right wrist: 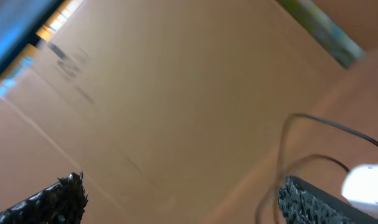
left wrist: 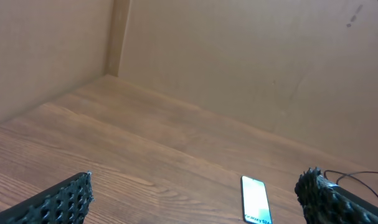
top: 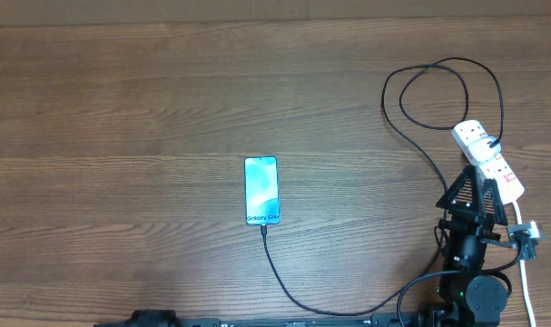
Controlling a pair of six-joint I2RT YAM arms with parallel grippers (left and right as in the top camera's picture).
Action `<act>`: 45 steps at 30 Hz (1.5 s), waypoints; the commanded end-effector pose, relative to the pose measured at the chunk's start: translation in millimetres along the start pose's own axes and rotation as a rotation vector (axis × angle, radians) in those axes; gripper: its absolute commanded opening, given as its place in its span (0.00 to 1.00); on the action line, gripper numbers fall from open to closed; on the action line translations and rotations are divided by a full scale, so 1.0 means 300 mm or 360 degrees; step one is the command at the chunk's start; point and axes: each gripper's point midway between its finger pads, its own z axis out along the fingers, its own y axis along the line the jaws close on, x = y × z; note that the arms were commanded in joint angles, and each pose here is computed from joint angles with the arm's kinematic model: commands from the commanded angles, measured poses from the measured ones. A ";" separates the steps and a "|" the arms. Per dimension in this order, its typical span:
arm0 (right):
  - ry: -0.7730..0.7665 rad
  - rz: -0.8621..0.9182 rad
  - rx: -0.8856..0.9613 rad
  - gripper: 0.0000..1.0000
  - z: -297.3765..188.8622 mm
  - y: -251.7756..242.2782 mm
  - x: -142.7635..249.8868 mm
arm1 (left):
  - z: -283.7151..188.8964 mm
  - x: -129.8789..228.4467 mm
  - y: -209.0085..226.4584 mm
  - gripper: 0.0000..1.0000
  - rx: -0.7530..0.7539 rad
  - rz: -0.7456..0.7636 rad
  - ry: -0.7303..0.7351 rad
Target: Plug charger to phone and switch on socket
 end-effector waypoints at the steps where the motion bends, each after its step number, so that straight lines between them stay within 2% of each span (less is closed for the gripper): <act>1: 0.0025 -0.0015 0.0093 1.00 -0.003 -0.051 0.025 | -0.005 0.003 0.003 1.00 -0.0022 -0.0006 -0.0015; 7: 0.0162 -0.0162 0.0368 1.00 -0.026 -0.186 0.098 | -0.005 0.003 0.003 1.00 -0.0022 -0.0006 -0.0015; 32: 0.0170 -0.0202 0.0374 1.00 -0.025 -0.190 0.100 | -0.005 0.003 0.003 1.00 -0.0022 -0.0006 -0.0015; 35: 0.0200 -0.0369 0.0353 1.00 -0.025 -0.187 0.103 | -0.005 0.003 0.003 1.00 -0.0022 -0.0006 -0.0015; 36: 0.0271 -0.0600 0.0262 1.00 -0.025 -0.163 0.122 | -0.005 0.003 0.003 1.00 -0.0022 -0.0006 -0.0015; 38: 0.0332 -0.0829 0.0182 1.00 -0.025 -0.146 0.142 | -0.005 0.003 0.003 1.00 -0.0021 -0.0006 -0.0015; 41: 0.0385 -0.0982 0.0110 1.00 -0.027 -0.135 0.161 | -0.005 0.003 0.003 1.00 -0.0022 -0.0006 -0.0015; 45: 0.0416 -0.1050 0.0079 1.00 -0.026 -0.141 0.164 | -0.005 0.003 0.003 1.00 -0.0021 -0.0006 -0.0015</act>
